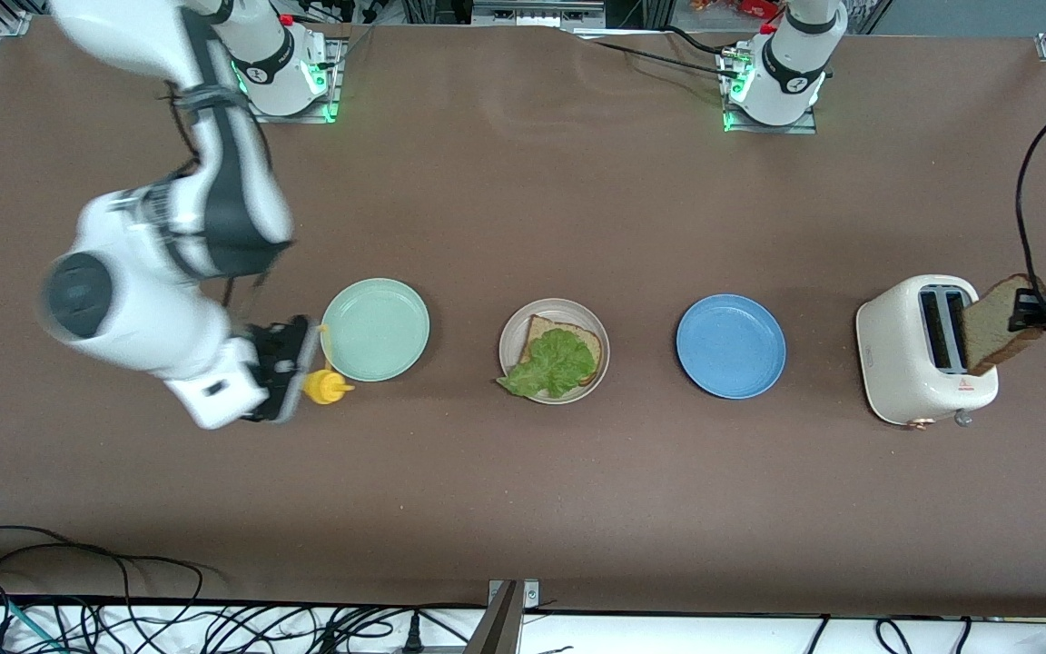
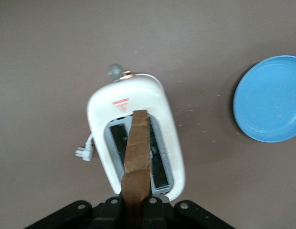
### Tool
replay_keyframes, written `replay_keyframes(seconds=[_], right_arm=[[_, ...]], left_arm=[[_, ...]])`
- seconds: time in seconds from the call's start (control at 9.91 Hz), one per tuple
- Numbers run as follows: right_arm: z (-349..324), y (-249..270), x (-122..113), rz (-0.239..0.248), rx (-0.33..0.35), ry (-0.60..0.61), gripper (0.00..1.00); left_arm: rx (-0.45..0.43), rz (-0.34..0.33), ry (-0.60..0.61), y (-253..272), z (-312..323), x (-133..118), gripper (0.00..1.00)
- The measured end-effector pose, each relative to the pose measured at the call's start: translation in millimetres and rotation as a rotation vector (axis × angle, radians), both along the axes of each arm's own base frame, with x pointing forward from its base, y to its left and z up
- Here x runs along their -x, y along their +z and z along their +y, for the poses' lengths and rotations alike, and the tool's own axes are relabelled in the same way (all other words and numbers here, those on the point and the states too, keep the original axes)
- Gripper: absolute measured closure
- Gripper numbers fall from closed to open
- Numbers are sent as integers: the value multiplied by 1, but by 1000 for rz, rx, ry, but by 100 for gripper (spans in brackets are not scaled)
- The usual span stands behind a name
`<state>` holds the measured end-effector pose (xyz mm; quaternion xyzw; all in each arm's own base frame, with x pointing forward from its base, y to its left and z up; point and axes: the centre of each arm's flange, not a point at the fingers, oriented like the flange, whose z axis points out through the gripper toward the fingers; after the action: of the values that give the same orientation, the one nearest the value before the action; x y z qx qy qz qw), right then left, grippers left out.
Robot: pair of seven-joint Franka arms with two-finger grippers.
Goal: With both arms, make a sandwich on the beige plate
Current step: 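Return the bottle with the right gripper while the left gripper grasps toast, then carry the toaster bread slice with the left gripper onto the lettuce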
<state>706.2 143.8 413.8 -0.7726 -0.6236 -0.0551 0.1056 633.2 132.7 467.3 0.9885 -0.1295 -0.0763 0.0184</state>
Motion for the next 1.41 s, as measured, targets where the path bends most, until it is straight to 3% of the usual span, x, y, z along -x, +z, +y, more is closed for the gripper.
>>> replay_keyframes(seconds=[0.2, 0.5, 0.61, 0.81, 1.01, 1.11, 1.41], right_arm=[[-108, -35, 6, 80, -284, 6, 96], [-191, -112, 45, 59, -593, 61, 96], [-207, -136, 63, 58, -662, 79, 96], [-235, -172, 92, 83, -784, 91, 96], [-249, -205, 105, 95, -869, 85, 96], [-255, -224, 112, 105, -892, 79, 96], [-270, -265, 125, 100, -927, 71, 96]], left_arm=[[204, 44, 9, -7, -41, -1, 90], [566, 164, 11, -53, -122, -12, 90], [659, 204, 7, -74, -154, -17, 90], [815, 298, 31, -115, -221, -21, 90], [944, 397, 134, -147, -266, -23, 90], [996, 402, 179, -163, -285, -27, 90], [1029, 325, 272, -189, -353, -33, 90]])
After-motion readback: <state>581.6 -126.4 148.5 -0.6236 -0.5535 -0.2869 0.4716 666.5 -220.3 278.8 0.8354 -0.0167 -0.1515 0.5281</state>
